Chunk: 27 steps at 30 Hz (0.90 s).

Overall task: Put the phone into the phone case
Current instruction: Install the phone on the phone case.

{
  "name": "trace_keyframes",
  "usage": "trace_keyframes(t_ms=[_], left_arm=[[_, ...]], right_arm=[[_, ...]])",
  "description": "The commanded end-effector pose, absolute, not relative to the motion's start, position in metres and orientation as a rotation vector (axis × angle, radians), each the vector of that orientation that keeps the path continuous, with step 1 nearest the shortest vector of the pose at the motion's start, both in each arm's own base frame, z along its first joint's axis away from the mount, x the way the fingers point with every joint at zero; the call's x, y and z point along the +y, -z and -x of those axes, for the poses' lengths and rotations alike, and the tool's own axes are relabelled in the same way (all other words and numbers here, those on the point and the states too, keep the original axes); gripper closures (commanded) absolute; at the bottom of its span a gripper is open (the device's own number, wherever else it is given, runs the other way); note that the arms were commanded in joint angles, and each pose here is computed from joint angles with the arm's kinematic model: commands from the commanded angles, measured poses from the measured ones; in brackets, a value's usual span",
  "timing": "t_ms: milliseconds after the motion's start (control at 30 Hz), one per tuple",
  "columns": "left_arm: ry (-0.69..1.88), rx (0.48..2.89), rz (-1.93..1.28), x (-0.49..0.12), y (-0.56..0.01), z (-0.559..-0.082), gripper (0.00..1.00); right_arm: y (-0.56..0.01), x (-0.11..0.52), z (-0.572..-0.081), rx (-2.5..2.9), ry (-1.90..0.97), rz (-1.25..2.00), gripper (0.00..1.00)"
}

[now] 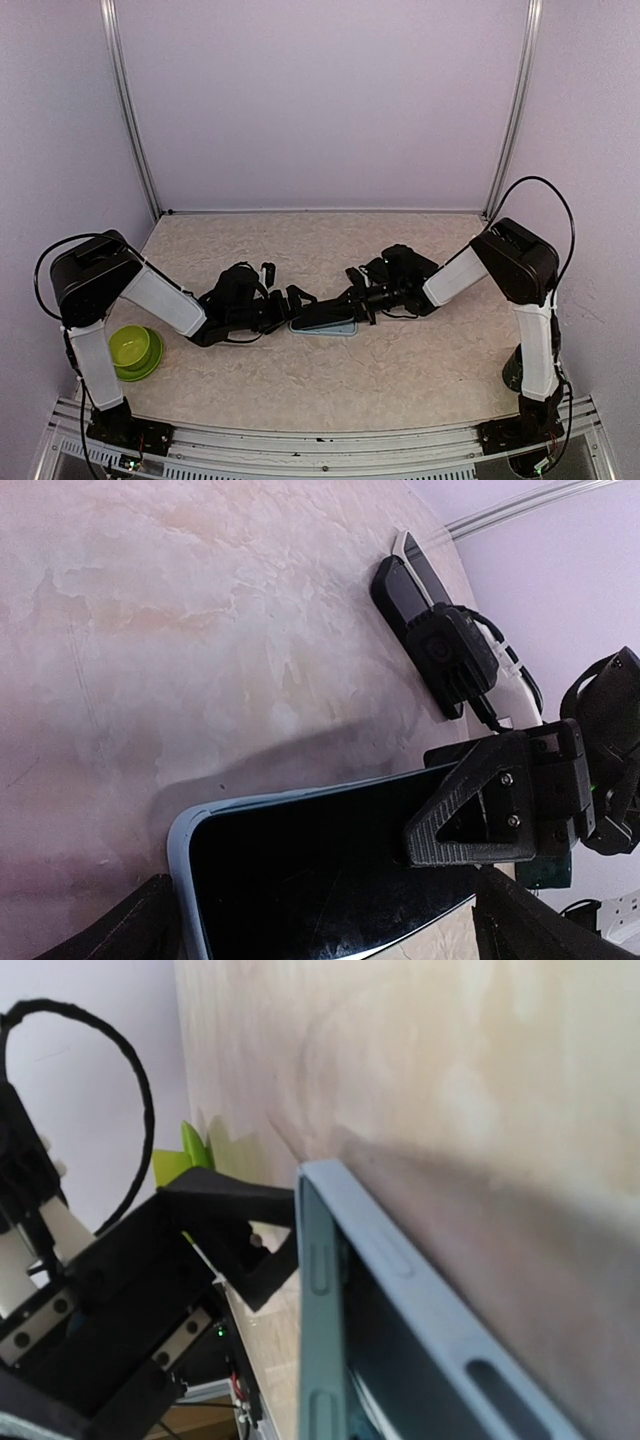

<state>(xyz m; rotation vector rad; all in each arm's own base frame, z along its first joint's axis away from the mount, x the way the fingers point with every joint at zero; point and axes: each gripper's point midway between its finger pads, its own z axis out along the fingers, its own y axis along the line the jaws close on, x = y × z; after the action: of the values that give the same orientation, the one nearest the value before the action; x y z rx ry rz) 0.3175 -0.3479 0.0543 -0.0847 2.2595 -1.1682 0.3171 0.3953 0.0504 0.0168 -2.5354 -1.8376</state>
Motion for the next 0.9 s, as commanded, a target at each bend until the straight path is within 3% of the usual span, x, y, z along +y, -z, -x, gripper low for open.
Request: trace_keyframes(t_ms=[0, 867], left_arm=[[1.292, 2.250, 0.002, -0.368, -0.066, -0.296, 0.01], [1.197, 2.237, 0.034, -0.345, -0.073, -0.304, 0.01]], right_arm=[[-0.043, 0.414, -0.308, -2.507, 1.832, -0.045, 1.00], [-0.086, 0.409, -0.311, -2.441, 2.068, -0.211, 1.00]])
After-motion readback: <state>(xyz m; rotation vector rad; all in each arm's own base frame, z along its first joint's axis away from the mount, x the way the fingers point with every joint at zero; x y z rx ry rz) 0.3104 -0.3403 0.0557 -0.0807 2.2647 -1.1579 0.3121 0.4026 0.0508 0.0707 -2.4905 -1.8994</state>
